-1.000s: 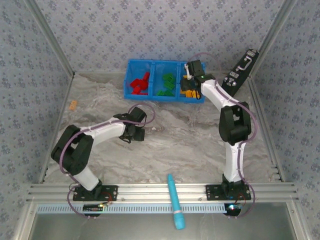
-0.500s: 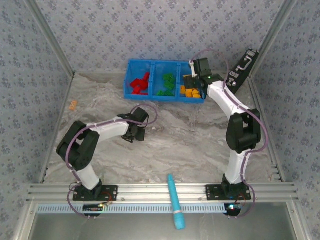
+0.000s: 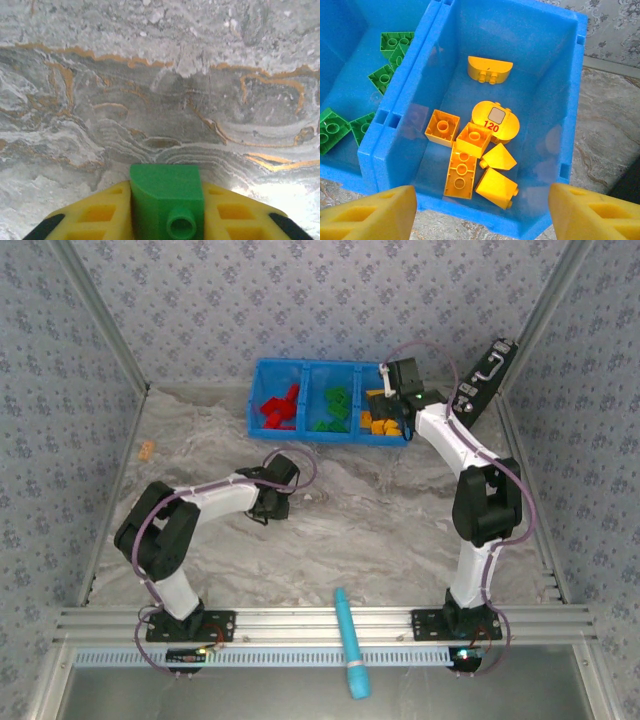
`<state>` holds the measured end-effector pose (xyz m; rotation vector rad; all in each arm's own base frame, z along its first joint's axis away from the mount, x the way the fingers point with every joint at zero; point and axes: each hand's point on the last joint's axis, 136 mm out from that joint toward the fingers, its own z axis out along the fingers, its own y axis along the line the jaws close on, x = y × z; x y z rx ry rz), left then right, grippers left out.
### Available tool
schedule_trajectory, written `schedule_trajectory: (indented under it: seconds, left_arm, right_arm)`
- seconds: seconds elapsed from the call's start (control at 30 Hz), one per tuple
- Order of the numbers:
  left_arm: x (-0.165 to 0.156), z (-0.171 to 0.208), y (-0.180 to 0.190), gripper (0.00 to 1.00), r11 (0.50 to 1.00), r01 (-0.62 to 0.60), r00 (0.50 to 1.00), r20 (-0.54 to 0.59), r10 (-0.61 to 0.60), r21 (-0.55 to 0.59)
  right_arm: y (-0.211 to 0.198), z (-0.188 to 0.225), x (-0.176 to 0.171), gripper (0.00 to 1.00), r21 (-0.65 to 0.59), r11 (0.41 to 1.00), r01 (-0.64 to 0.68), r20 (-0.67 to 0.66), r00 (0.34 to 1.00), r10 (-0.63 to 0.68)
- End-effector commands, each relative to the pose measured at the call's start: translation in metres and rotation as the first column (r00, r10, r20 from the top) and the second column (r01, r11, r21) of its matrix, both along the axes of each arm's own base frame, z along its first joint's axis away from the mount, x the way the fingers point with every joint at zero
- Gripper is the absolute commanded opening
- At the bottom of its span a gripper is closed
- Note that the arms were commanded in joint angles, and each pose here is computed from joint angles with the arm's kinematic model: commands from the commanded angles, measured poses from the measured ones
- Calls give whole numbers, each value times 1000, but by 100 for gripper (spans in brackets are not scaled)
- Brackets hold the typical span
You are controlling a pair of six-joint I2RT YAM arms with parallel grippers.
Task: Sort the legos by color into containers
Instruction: Pick up the lego from the center of the table, then place the lego in the container.
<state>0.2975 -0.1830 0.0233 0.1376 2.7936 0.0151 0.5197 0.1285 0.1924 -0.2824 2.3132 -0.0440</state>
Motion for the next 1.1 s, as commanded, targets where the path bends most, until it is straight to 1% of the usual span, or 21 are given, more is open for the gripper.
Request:
schedule_trajectory:
  seconds: [0.0, 0.1, 0.2, 0.3, 0.43, 0.53, 0.63, 0.77, 0.9, 1.0, 1.07]
  left_arm:
    - [5, -5, 1, 28, 1000, -1, 1000, -5, 1, 25]
    - [7, -2, -4, 25, 1000, 18, 1000, -15, -18, 17]
    - [15, 16, -11, 24, 999, 41, 999, 9, -41, 0]
    - [37, 53, -27, 24, 997, 76, 994, 86, -73, -31]
    - [73, 114, -55, 24, 987, 133, 969, 222, -111, -85]
    - [96, 150, -75, 24, 978, 175, 941, 313, -131, -117]
    - [118, 170, -95, 25, 967, 222, 911, 380, -159, -127]
    - [149, 180, -117, 25, 958, 265, 878, 438, -193, -109]
    - [184, 172, -139, 25, 955, 290, 845, 485, -224, -64]
    - [210, 160, -151, 25, 956, 293, 830, 503, -239, -29]
    - [223, 147, -156, 25, 957, 288, 835, 497, -237, -28]
  right_arm:
    - [-13, 0, -5, 72, -28, 999, 24, -4, 1000, -24]
    - [-20, -7, -10, 72, -40, 999, 36, -24, 999, -37]
    - [-27, -8, -19, 72, -39, 998, 49, -24, 998, -50]
    - [-35, -10, -32, 72, -27, 997, 67, -27, 997, -68]
    - [-39, -14, -55, 72, 12, 997, 81, -39, 996, -80]
    - [-36, -18, -80, 73, 80, 994, 81, -45, 996, -78]
    - [-31, -27, -114, 74, 171, 981, 88, -78, 994, -75]
    - [-21, -26, -156, 75, 272, 959, 73, -70, 996, -55]
    - [-10, -20, -195, 78, 367, 930, 33, -31, 999, -24]
    - [-8, -20, -218, 79, 373, 928, 24, -32, 999, -13]
    - [-9, -23, -231, 80, 359, 933, 30, -46, 999, -14]
